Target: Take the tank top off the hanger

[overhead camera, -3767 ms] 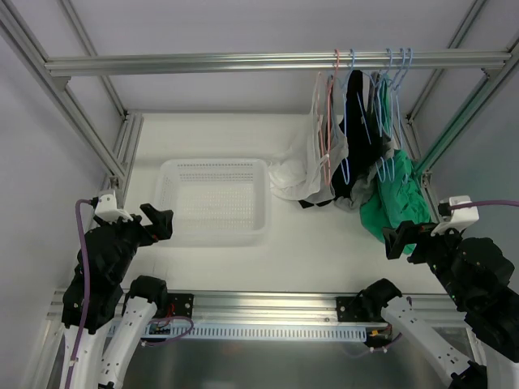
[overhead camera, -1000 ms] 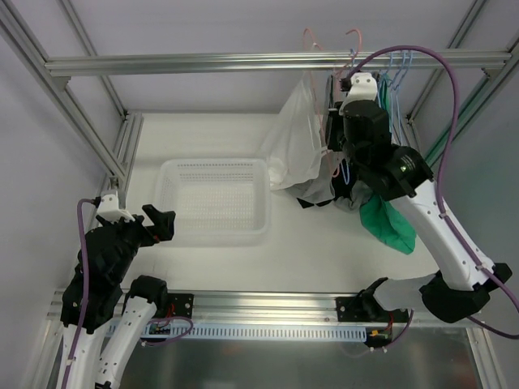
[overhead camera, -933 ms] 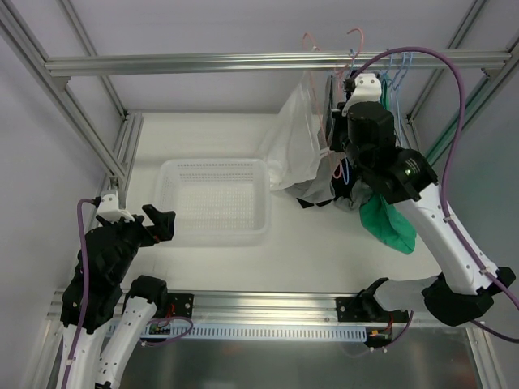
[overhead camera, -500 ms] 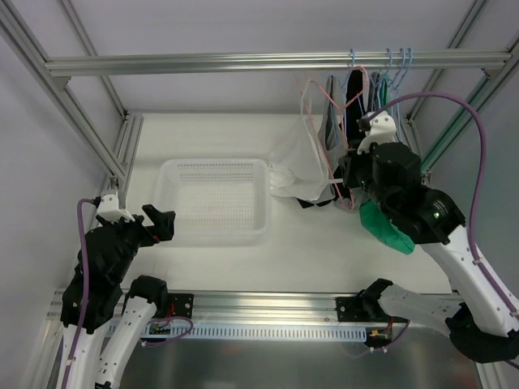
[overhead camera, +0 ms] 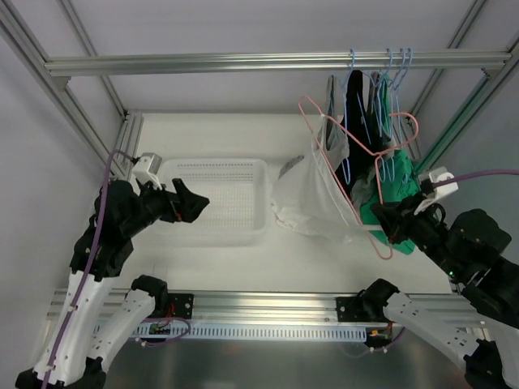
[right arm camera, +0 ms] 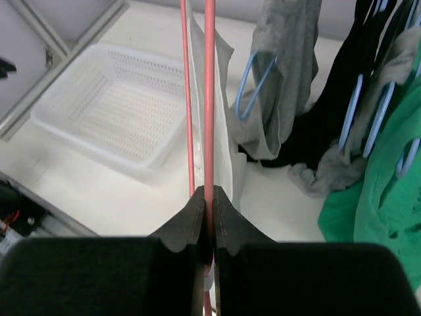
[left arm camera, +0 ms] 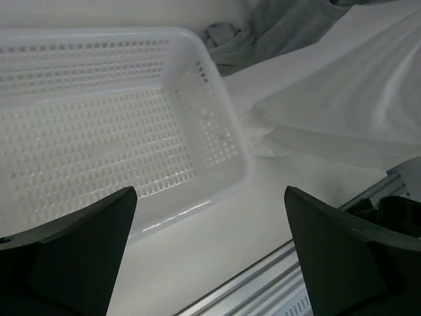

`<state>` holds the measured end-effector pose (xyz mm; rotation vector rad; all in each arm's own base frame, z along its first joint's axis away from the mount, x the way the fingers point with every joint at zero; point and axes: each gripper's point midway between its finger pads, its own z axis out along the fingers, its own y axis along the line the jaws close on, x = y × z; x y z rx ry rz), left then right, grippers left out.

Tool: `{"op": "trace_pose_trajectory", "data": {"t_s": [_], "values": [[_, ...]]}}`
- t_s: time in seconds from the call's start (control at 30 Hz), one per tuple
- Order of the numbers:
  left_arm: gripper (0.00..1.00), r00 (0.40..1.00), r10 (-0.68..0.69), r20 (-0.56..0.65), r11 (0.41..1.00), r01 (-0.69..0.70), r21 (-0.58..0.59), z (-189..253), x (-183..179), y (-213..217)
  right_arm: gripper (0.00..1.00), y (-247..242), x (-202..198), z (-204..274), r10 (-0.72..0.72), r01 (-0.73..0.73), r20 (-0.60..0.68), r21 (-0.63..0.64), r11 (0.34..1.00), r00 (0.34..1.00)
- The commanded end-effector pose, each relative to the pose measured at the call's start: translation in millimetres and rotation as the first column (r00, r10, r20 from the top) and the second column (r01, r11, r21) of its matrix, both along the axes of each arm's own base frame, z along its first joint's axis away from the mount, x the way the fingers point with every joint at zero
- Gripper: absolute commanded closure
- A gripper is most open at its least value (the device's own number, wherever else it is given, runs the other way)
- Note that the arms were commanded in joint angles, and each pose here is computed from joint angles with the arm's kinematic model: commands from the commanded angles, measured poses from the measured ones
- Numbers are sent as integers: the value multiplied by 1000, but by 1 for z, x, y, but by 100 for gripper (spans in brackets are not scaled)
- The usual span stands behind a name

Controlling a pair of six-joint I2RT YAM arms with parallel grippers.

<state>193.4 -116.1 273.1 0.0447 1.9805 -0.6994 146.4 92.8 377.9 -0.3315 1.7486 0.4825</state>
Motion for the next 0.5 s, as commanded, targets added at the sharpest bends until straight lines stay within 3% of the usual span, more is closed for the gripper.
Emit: {"op": "trace_pose_trajectory", "data": {"t_s": [0.0,0.07,0.1,0.13,0.17,0.2,0.23,0.33,0.43,0.47], "values": [[1,975,-165,150,978,181,-103,67,2,-38,100,-9,-29,-24,79,-88,-100,-94,992,992],[1,946,-268,182,954,287,-84,88,-3,-69,100,-26,-43,-37,54,-72,-145,-125,990,988],[2,944,-236,231,965,256,-62,108,2,-74,100,-32,-45,-39,38,-57,-148,-128,990,988],[1,910,-361,205,928,372,-13,102,-13,-115,100,-36,-50,-43,30,-51,-156,-129,990,987],[1,887,-396,239,918,392,67,105,-17,-131,100,-39,-53,-43,29,-47,-151,-120,992,988],[1,898,-325,297,946,306,110,125,-9,-134,100,-45,-59,-40,30,-43,-131,-97,994,991],[1,865,-419,277,906,380,186,113,-27,-172,100,-47,-63,-41,33,-45,-131,-90,995,991],[1,830,-439,344,884,329,333,120,-27,-210,100,-54,-74,-40,42,-53,-135,-75,996,990],[3,813,-445,376,885,334,324,128,-20,-243,100,-60,-81,-39,44,-56,-139,-81,995,989],[10,808,-445,386,884,329,331,130,-18,-249,100,-61,-83,-38,49,-60,-136,-77,995,989]]}}
